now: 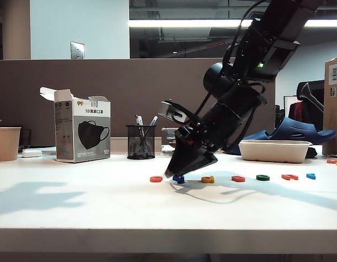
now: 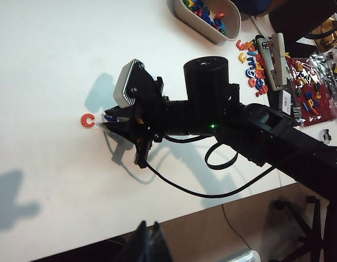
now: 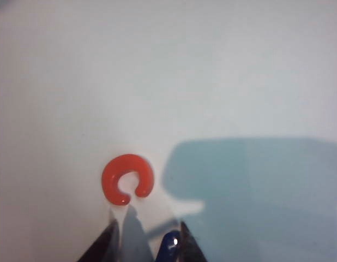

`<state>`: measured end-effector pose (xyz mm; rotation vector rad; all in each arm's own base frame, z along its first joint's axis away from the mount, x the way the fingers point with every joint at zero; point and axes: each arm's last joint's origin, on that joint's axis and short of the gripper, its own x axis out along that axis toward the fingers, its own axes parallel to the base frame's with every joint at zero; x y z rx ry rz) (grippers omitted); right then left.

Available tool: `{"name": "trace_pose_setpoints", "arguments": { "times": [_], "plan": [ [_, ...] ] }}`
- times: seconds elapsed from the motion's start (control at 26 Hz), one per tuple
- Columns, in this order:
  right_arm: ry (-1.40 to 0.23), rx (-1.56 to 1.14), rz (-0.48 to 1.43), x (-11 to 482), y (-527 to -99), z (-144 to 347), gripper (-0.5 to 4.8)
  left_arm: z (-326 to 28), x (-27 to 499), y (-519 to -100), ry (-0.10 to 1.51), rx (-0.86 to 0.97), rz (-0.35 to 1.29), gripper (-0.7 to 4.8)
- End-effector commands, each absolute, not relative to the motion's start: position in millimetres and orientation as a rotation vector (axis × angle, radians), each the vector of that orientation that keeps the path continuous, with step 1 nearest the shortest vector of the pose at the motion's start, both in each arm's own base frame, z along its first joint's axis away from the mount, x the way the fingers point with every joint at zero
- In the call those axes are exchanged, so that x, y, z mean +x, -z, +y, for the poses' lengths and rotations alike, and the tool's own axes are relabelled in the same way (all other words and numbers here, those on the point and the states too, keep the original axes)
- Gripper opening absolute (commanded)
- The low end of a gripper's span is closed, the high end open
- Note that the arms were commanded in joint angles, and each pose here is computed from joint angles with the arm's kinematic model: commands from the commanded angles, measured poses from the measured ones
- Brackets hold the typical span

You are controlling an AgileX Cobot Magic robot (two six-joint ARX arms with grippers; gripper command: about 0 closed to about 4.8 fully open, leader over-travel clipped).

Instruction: Select the appropriate letters from the row of letter magnets placed on the table to arrange into the word "yes".

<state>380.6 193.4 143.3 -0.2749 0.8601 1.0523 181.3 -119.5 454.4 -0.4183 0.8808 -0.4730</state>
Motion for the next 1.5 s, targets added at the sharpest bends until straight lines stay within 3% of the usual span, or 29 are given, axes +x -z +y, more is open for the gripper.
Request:
{"name": "trace_pose_setpoints", "arguments": {
  "times": [0.04,1.5],
  "plan": [
    [-1.002,-0.299,0.946,377.1,-134.8,188.9,0.83,-119.3,180.4,-456.9,0.482,-0.419,0.861,-0.05],
    [-0.840,-0.488,1.034,362.9,-130.1,204.5,0.80,-119.3,180.4,-456.9,0.482,-0.419,0.861,-0.05]
  ]
}}
